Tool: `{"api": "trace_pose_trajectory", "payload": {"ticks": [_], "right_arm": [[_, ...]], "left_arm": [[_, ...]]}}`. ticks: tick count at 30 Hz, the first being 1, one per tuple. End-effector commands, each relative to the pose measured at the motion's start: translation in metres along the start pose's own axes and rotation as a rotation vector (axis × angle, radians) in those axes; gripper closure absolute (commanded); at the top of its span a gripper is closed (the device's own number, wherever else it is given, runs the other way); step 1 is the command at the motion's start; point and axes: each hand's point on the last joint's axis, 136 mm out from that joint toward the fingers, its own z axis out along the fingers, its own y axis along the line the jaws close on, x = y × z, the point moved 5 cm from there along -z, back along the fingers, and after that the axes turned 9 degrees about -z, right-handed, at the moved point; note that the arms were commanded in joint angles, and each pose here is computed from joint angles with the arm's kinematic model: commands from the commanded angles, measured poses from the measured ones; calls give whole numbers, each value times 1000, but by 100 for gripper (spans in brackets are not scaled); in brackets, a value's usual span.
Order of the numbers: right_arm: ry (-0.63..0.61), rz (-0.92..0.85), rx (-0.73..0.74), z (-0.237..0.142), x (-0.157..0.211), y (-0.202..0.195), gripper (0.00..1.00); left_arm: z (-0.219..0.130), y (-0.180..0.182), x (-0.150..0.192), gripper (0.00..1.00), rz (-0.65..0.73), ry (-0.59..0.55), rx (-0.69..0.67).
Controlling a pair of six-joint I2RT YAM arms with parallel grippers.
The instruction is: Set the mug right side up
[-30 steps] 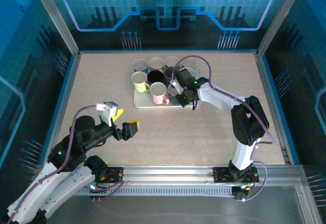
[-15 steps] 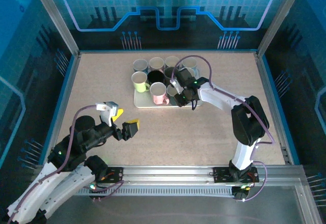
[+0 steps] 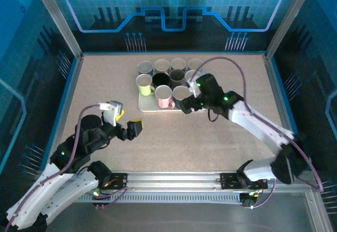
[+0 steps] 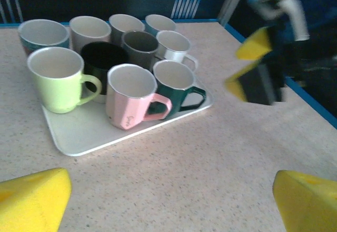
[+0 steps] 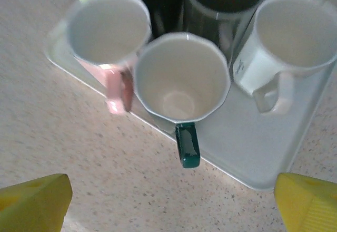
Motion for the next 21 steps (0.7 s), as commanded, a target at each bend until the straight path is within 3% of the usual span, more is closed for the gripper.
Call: {"api": "trace_pose_trajectory", "payload": {"ticks": [1, 5, 10, 15, 21], "right_arm": [[-186, 74, 9, -25, -12, 0, 0], [-373, -27, 99, -35, -7, -7, 0], [-599, -136, 245, -39, 2, -16, 0], [-585, -61, 362, -27, 6, -49, 0], [-487, -38, 449, -3, 19, -77, 0]], "left_arm": [[6, 5, -11, 1, 10, -38, -77], [23, 3, -4, 1, 166, -74, -23], [45, 17, -10, 1, 320, -335, -83], [81, 63, -26, 1, 353, -326, -358], [126, 142, -7, 1, 249, -147, -491]]}}
